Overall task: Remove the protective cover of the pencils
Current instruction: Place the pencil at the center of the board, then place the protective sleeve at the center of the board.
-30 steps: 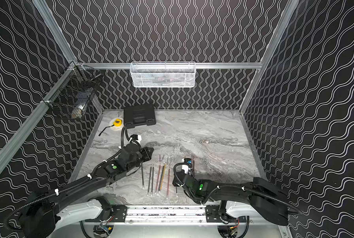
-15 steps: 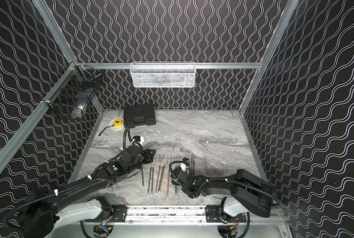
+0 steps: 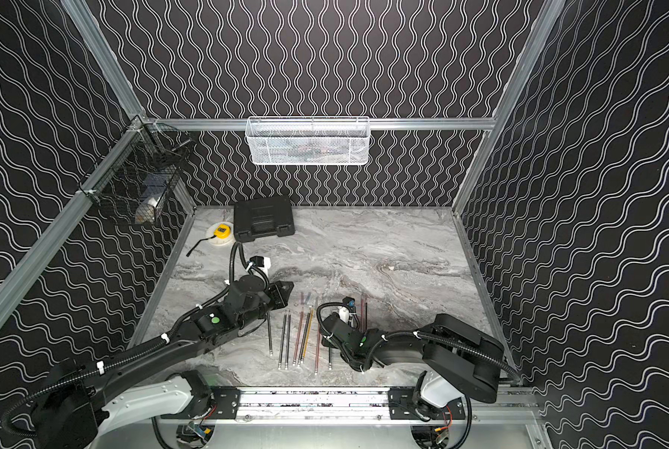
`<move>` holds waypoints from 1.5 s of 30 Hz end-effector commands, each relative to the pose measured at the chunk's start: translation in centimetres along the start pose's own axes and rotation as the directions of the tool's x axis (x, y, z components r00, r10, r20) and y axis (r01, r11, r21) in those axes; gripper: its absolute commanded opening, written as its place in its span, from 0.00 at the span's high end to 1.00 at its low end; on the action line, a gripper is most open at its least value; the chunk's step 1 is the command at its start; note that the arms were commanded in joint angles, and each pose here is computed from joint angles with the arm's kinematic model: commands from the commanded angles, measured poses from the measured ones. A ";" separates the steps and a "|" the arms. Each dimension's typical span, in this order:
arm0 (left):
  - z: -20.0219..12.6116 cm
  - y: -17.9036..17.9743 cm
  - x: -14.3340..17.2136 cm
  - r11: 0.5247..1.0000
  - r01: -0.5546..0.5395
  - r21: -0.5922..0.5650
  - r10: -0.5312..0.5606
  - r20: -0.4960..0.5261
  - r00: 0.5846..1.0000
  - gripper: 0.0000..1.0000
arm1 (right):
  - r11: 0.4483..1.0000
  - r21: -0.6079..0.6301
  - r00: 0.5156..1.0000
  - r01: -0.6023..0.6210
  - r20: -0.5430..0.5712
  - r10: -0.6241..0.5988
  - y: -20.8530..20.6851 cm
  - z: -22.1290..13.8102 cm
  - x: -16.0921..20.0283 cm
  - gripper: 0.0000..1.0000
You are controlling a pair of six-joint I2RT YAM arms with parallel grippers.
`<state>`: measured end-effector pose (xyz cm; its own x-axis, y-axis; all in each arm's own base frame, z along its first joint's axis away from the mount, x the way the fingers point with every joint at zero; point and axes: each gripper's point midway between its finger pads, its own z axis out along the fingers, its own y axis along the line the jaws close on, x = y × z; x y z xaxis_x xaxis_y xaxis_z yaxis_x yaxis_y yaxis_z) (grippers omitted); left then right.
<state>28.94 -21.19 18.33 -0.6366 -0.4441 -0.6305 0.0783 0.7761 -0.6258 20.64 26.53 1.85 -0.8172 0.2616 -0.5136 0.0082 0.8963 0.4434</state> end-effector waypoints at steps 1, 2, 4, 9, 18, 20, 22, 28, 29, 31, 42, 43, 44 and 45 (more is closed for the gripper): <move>-0.2 -0.1 -0.4 1.000 -0.006 -0.003 0.006 0.014 1.000 0.90 | 1.000 0.020 1.000 -0.006 -0.021 0.006 -0.5 0.0 0.4 0.87; -0.2 -0.1 -0.4 1.000 -0.005 -0.001 0.005 0.014 1.000 0.90 | 1.000 0.018 1.000 -0.008 -0.020 0.008 -0.5 0.0 0.4 0.86; -0.2 -0.1 -0.2 1.000 -0.002 0.003 0.002 0.012 1.000 0.90 | 1.000 0.017 1.000 -0.010 -0.019 0.010 -0.6 0.0 0.5 0.85; -0.1 0.0 0.0 1.000 0.005 0.003 -0.005 0.007 1.000 0.90 | 1.000 0.026 1.000 -0.013 -0.015 0.014 -1.1 0.0 0.5 0.84; 0.0 -0.1 0.1 1.000 0.006 0.009 -0.006 0.003 1.000 0.90 | 1.000 0.020 1.000 -0.014 -0.012 0.015 -0.9 -0.2 0.2 0.85; 0.1 -0.2 0.1 1.000 0.006 0.014 -0.006 0.001 1.000 0.90 | 1.000 -0.024 1.000 0.009 -0.021 -0.009 0.1 -0.6 0.0 0.85; 0.3 -0.4 0.0 1.000 0.003 0.017 -0.004 0.002 1.000 0.90 | 0.997 -0.067 0.999 0.043 -0.022 -0.044 1.5 -1.1 -0.4 0.83; 1.5 -0.9 1.2 1.000 -0.024 0.002 0.024 -0.025 0.999 0.90 | 0.995 -0.088 0.998 0.055 0.036 -0.052 2.2 -3.6 -2.5 0.81; 1.8 -1.1 1.6 0.999 -0.032 0.000 0.032 -0.035 0.999 0.91 | 0.995 -0.079 0.997 0.056 0.053 -0.052 1.9 -4.1 -2.9 0.81; 2.3 -1.6 2.4 0.999 -0.051 0.003 0.051 -0.056 0.997 0.91 | 0.997 -0.057 0.995 0.048 0.088 -0.043 1.1 -4.9 -3.7 0.79; 6.3 -3.3 8.1 0.980 -0.195 -0.035 0.186 -0.183 0.965 0.92 | 0.998 0.043 0.975 -0.050 0.221 0.040 -4.2 -7.3 -6.2 0.74; 6.5 -3.5 8.7 0.977 -0.209 -0.038 0.199 -0.192 0.961 0.92 | 0.997 0.048 0.974 -0.058 0.223 0.046 -4.6 -7.3 -6.2 0.74; 6.8 -3.6 9.1 0.974 -0.224 -0.043 0.212 -0.197 0.957 0.92 | 0.997 0.051 0.974 -0.063 0.222 0.051 -4.7 -7.2 -6.2 0.73; 7.1 -3.7 9.3 0.971 -0.236 -0.049 0.222 -0.200 0.954 0.91 | 0.996 0.053 0.974 -0.069 0.221 0.056 -4.9 -7.2 -6.2 0.73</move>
<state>27.68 -30.90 11.54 -0.7650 -0.1844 -0.6170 0.1741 0.8632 -0.4739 21.47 18.98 8.59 -0.6783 0.3686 -0.6357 0.0565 0.8887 0.4550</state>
